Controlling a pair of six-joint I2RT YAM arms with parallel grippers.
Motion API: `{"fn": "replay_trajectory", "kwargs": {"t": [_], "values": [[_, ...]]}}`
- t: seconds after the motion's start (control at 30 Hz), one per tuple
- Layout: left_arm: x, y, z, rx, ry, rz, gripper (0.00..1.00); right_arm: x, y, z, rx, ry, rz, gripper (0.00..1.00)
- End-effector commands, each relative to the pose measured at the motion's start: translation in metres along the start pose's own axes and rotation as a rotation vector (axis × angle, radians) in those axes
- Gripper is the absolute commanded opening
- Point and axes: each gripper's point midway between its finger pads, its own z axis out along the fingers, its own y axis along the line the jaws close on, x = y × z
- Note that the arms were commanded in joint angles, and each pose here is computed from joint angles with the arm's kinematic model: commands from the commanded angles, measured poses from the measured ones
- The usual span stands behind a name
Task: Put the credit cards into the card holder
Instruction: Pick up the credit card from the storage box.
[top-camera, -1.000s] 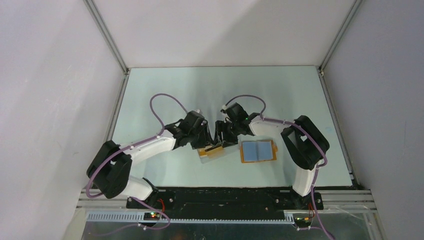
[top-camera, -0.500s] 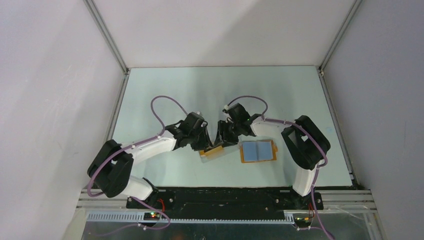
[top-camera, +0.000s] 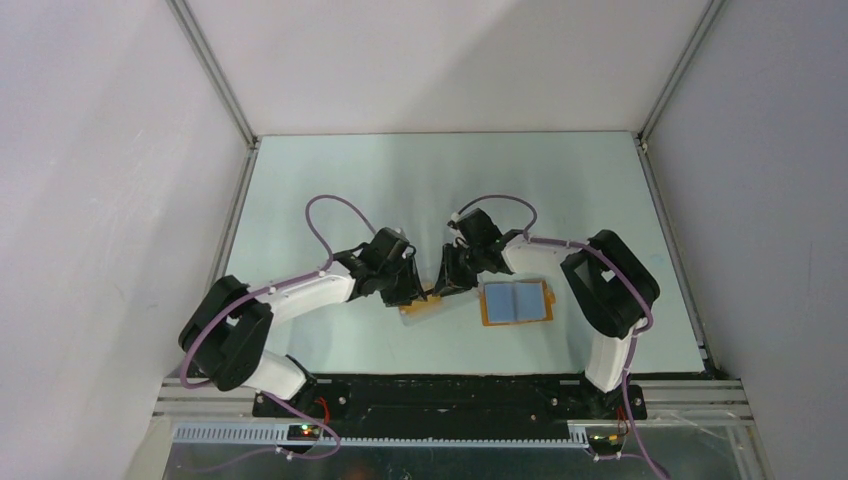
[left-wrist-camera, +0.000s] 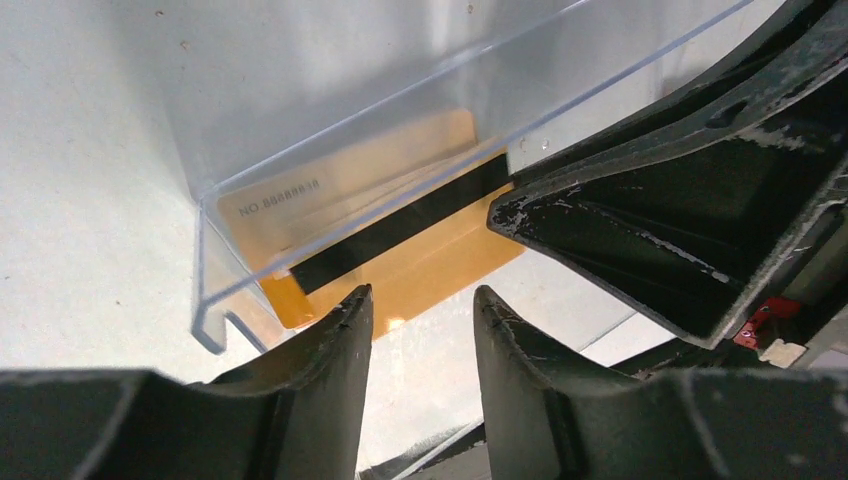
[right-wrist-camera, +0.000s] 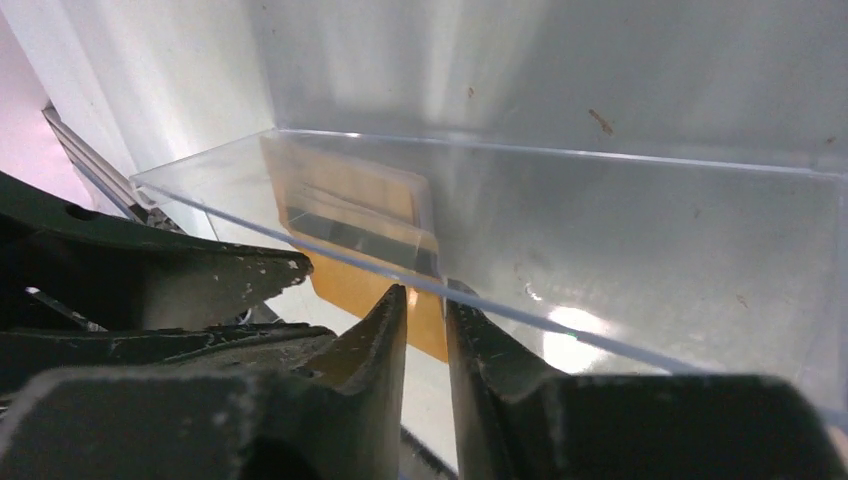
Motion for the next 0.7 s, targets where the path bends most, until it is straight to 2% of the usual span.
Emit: {"fn": "replay_trajectory", "kwargs": {"t": [0.0,0.03,0.1,0.37,0.53,0.67], "values": [[-0.005,0.002,-0.001,-0.016,-0.023,0.034,0.47,0.033,-0.022,0.007,0.055,0.121,0.097,0.18],[-0.004,0.004,0.000,-0.028,-0.018,0.034,0.46,0.032,-0.022,0.006,0.054,0.118,0.098,0.09],[-0.002,0.009,0.004,-0.049,-0.007,0.031,0.44,0.031,-0.022,0.005,0.053,0.114,0.097,0.00],[-0.006,0.004,-0.002,-0.033,-0.025,0.043,0.41,0.019,-0.001,-0.012,-0.015,0.071,0.074,0.00],[-0.014,-0.005,-0.015,0.006,-0.066,0.046,0.42,0.019,0.016,-0.014,-0.101,0.093,0.078,0.00],[-0.021,-0.013,-0.026,0.038,-0.102,0.048,0.42,0.020,0.023,-0.017,-0.122,0.092,0.072,0.05]]}}
